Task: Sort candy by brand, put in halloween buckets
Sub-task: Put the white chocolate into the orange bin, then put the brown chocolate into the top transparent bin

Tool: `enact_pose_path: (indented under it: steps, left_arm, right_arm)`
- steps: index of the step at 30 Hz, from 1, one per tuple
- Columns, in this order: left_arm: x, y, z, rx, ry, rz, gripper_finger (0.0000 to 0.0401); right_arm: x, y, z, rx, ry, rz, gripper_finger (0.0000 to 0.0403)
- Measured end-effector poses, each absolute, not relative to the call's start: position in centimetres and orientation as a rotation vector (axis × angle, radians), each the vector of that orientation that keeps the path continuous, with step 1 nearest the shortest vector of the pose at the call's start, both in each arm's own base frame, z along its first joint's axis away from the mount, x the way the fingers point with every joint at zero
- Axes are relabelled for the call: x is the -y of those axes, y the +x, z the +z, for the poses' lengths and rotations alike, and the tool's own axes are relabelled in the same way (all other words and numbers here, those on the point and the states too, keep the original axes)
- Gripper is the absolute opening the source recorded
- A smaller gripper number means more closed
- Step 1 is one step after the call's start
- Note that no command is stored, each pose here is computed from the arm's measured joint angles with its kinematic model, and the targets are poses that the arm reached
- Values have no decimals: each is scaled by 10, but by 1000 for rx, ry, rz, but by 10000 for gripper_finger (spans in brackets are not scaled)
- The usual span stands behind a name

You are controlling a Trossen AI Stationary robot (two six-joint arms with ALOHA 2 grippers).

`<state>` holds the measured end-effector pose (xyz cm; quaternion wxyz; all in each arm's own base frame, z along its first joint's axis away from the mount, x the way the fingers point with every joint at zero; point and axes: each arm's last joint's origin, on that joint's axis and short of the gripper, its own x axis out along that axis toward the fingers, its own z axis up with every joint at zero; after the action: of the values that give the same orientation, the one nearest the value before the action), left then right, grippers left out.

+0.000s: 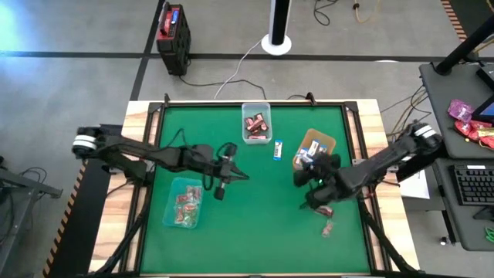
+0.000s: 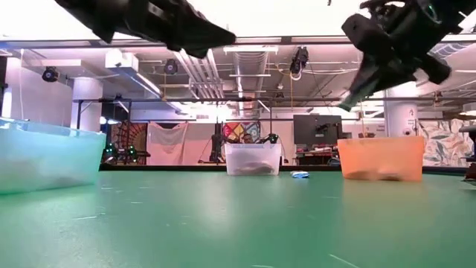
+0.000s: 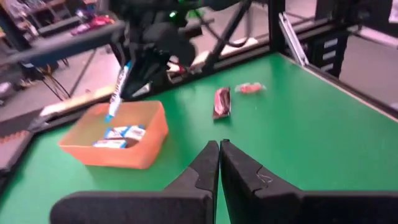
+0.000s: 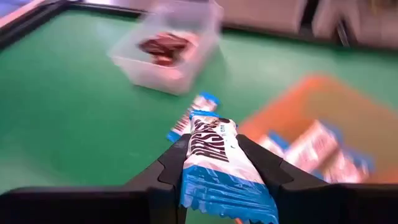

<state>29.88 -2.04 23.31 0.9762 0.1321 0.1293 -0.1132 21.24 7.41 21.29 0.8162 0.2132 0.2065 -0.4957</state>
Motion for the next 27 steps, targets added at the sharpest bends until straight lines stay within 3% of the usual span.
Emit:
enact_pose_path:
  steps: [4, 15, 20, 27]
  left_arm:
    - [19, 280, 240, -211, 268, -195, 0]
    - [16, 259, 232, -184, 221, -138, 0]
    - [16, 253, 230, -186, 216, -137, 0]
    - [17, 250, 231, -184, 185, -141, 0]
  right_arm:
    - [-49, 208, 218, -572, 664, -1124, 111]
    - [-31, 214, 215, -682, 703, -1143, 216]
    - [-46, 222, 229, -818, 765, -923, 229]
    - [-92, 233, 238, -1208, 815, -391, 221]
